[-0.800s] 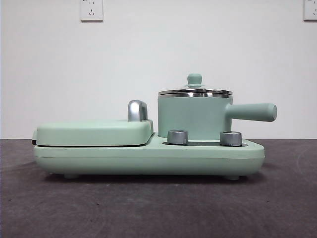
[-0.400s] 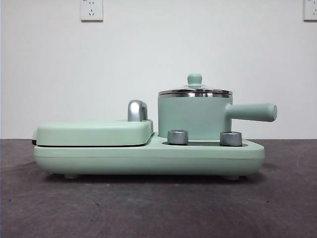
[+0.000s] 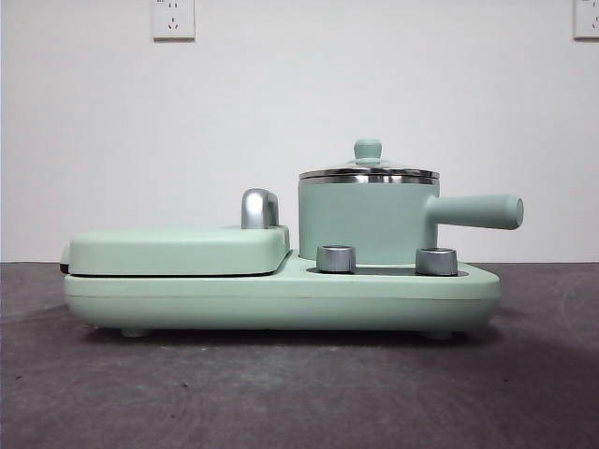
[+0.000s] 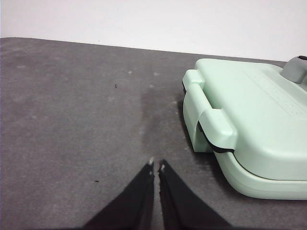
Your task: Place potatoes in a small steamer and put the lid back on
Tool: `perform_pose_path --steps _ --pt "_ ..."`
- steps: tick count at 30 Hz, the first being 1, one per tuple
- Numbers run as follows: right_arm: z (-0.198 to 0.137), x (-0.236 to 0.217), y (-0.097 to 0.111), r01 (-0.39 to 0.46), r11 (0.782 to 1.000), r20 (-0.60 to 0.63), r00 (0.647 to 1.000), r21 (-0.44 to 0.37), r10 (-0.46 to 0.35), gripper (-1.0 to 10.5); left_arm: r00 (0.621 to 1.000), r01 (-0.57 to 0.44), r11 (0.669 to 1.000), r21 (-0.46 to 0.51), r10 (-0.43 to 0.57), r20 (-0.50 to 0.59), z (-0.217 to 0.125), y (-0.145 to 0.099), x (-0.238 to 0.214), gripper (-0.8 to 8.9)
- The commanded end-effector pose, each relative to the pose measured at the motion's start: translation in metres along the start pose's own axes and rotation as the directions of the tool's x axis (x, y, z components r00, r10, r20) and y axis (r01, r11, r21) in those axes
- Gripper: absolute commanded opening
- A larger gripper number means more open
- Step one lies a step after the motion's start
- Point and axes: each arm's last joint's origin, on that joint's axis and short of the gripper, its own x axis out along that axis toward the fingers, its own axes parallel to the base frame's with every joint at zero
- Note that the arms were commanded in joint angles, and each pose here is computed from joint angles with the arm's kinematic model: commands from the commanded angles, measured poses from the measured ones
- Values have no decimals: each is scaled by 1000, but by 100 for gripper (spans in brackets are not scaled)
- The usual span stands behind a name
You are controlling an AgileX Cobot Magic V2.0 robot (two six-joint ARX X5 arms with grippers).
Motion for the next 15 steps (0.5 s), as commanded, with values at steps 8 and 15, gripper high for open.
perform_pose_path --steps 8,15 --pt "-31 0 -4 12 998 -76 997 -69 -17 19 1000 -7 1000 4 7 -26 -7 1 2 19" --pt "-31 0 -4 0 995 -74 997 -97 -7 19 1000 -7 1000 4 7 -26 -7 1 2 19"
